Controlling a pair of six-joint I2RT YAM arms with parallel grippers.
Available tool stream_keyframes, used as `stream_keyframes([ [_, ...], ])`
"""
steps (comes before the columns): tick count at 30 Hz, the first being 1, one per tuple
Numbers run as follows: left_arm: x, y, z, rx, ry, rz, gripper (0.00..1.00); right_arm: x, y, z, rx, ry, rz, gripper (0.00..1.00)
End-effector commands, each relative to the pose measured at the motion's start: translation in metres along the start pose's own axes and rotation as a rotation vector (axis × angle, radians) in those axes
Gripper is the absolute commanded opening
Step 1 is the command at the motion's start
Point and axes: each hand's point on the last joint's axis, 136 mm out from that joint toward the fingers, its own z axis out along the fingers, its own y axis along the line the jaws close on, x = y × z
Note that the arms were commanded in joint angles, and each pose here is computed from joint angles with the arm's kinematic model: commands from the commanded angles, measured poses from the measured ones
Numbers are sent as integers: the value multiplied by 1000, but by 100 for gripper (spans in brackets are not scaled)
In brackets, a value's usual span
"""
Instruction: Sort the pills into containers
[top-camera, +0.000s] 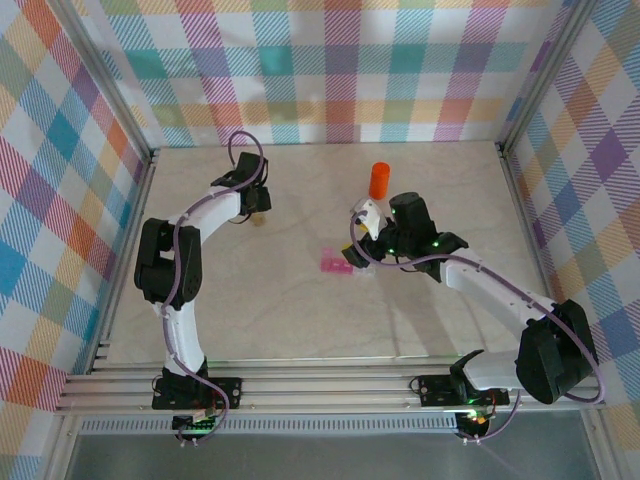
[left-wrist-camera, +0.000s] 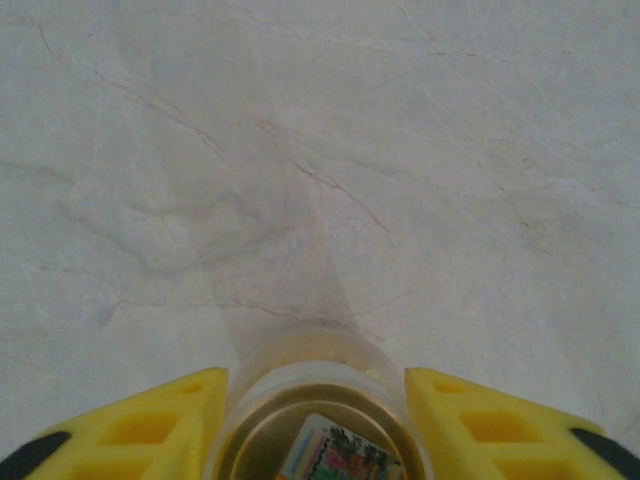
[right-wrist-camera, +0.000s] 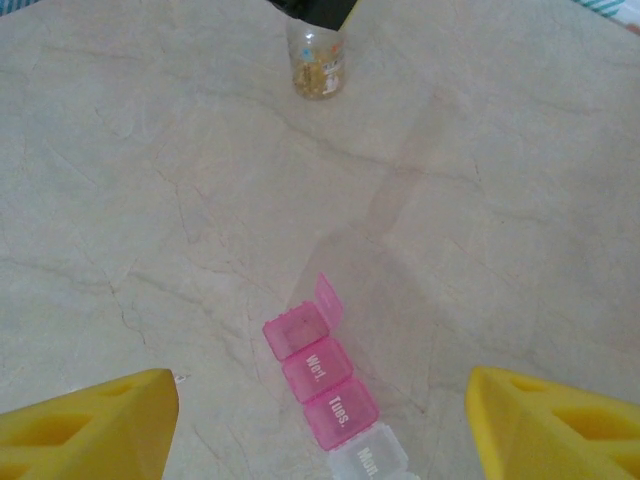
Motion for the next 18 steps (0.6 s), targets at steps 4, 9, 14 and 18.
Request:
stream_keyframes([
  [4, 2, 4, -22, -55, -21, 70, 30, -10, 8, -9, -19, -44, 11, 76],
  [9, 13, 3, -55, -36, -43, 108, 27, -10, 5, -18, 17, -49, 68, 75],
  [14, 49, -21, -102, 143, -44, 176, 28, -5, -3, -31, 95, -48, 180, 75],
  [18, 87, -44, -130, 277, -56, 270, 30, 4, -2, -33, 105, -53, 226, 75],
])
